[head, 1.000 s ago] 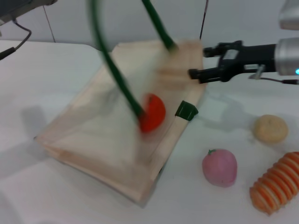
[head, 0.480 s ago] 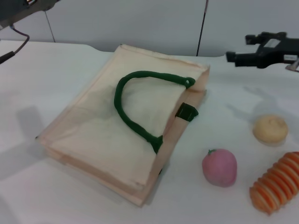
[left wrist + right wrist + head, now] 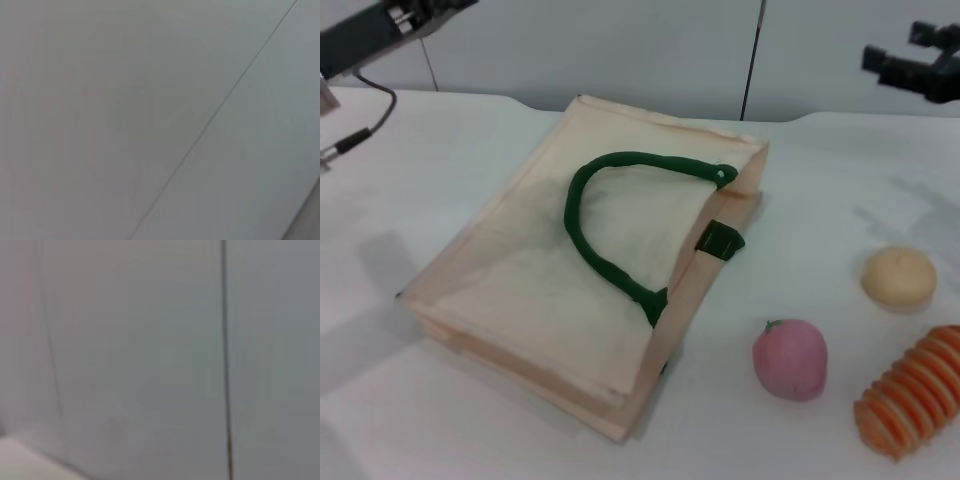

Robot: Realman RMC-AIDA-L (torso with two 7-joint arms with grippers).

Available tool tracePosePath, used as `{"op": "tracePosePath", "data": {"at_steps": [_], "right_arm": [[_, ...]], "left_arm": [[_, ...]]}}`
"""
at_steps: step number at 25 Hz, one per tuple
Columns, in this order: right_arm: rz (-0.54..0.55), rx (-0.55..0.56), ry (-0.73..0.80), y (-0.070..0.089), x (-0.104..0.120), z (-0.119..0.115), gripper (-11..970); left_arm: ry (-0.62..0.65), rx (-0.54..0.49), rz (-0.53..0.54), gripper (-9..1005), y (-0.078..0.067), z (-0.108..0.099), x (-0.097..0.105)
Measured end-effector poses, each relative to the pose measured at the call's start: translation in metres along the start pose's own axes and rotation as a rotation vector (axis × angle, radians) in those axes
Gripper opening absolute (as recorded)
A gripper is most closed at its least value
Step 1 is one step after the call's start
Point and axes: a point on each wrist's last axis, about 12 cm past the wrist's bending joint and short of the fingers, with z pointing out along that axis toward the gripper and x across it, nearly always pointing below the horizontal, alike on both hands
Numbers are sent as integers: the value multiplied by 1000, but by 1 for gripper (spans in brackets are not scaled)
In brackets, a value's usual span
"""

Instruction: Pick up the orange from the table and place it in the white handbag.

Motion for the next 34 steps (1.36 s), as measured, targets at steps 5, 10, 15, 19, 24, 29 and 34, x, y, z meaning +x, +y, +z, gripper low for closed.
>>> {"op": "tracePosePath", "data": {"at_steps": [5, 10, 15, 19, 24, 29, 34], "right_arm": [[20, 67, -160, -1, 14, -16, 887], [16, 134, -261, 1, 30, -24, 886], [10, 226, -343, 4, 46, -31, 886], [-8, 311, -384, 7, 59, -35, 886], [-26, 420, -402, 11, 75, -40, 886], [6, 510, -420, 11, 86, -47, 886], [25, 548, -433, 10, 89, -53, 886]], "left_arm": [[-83, -48, 132, 620, 3, -1, 13], [-202, -103, 282, 617, 7, -12, 30], [-255, -189, 377, 615, 14, -17, 46], [-272, -275, 450, 615, 20, -15, 61], [-295, -362, 549, 615, 22, -14, 79], [-329, -455, 634, 615, 21, -14, 94], [-364, -544, 655, 615, 22, -20, 101]]}}
